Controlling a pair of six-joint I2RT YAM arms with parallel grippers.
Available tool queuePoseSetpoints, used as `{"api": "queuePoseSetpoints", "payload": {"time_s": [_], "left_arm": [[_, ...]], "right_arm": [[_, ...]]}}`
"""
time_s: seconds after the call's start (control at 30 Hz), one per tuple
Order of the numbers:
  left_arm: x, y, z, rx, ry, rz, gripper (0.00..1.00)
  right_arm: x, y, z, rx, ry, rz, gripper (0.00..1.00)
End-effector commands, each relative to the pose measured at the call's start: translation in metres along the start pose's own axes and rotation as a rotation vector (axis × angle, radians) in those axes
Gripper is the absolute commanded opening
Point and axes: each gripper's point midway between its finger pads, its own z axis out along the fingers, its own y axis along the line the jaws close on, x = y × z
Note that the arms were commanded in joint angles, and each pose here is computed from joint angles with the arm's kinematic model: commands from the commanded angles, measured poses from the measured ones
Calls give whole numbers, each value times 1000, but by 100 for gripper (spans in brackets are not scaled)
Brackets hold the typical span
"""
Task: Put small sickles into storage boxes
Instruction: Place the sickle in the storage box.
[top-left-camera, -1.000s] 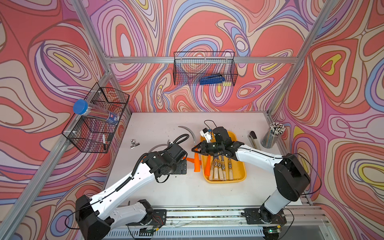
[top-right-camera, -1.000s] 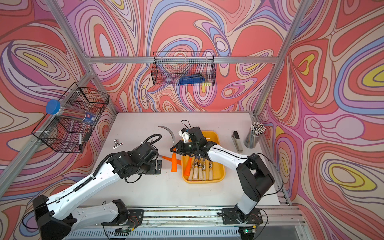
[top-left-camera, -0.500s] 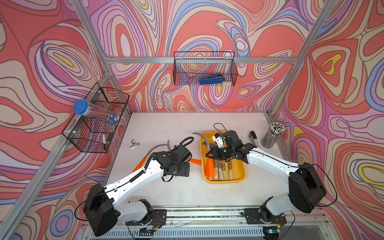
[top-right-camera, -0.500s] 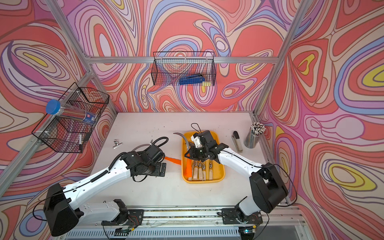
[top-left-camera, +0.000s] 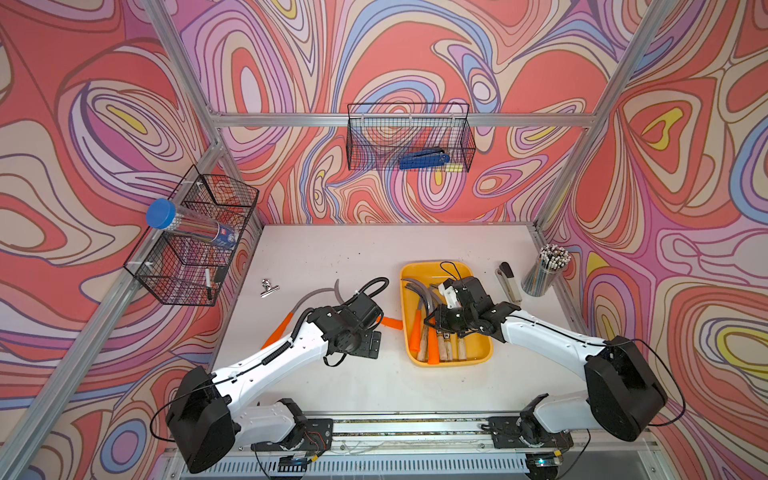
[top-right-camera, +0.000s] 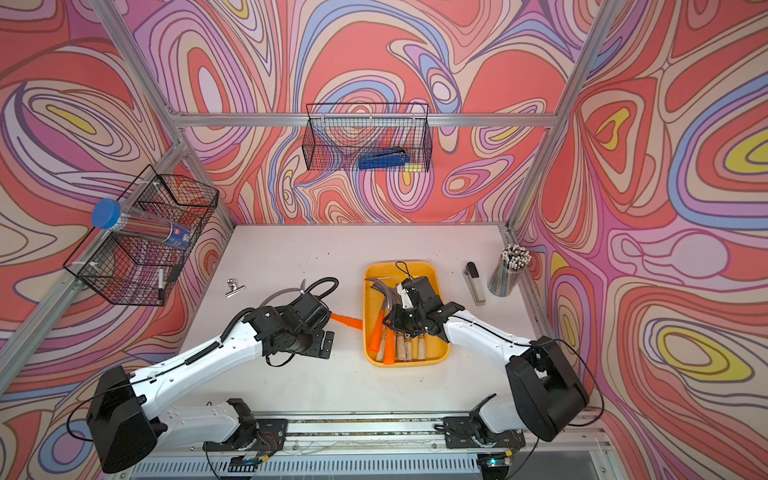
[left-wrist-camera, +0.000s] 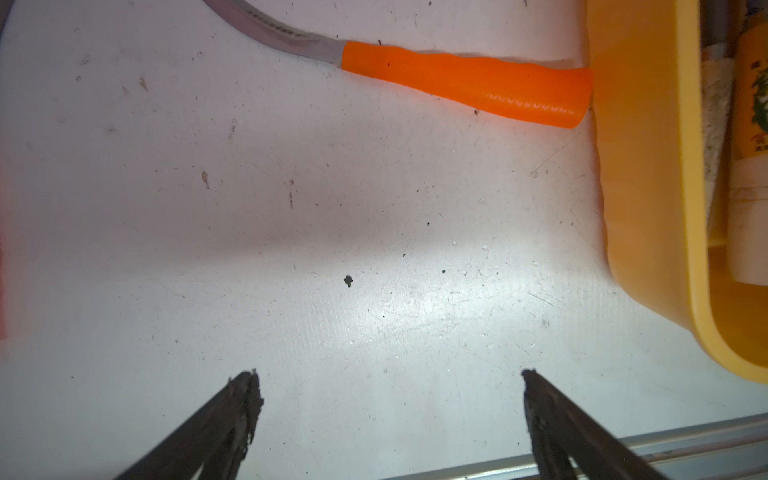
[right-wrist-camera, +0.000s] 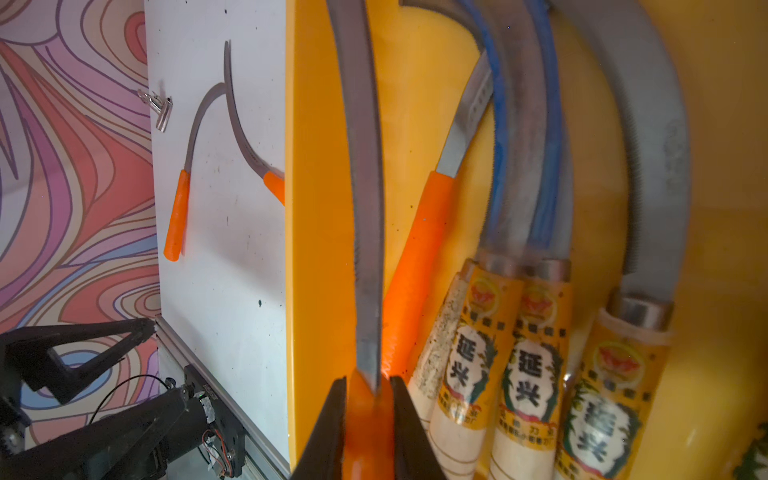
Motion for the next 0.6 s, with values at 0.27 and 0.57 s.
{"api": "queuePoseSetpoints", "payload": {"time_s": [0.27,0.57], "left_arm": [[2,-10,3,57,19,28,100],[4,-12,8,63,35,34,100]], "right_arm": [[-10,-16,14,32,-66,44,0],[-15,-24,31,50,-70,55,2]]}}
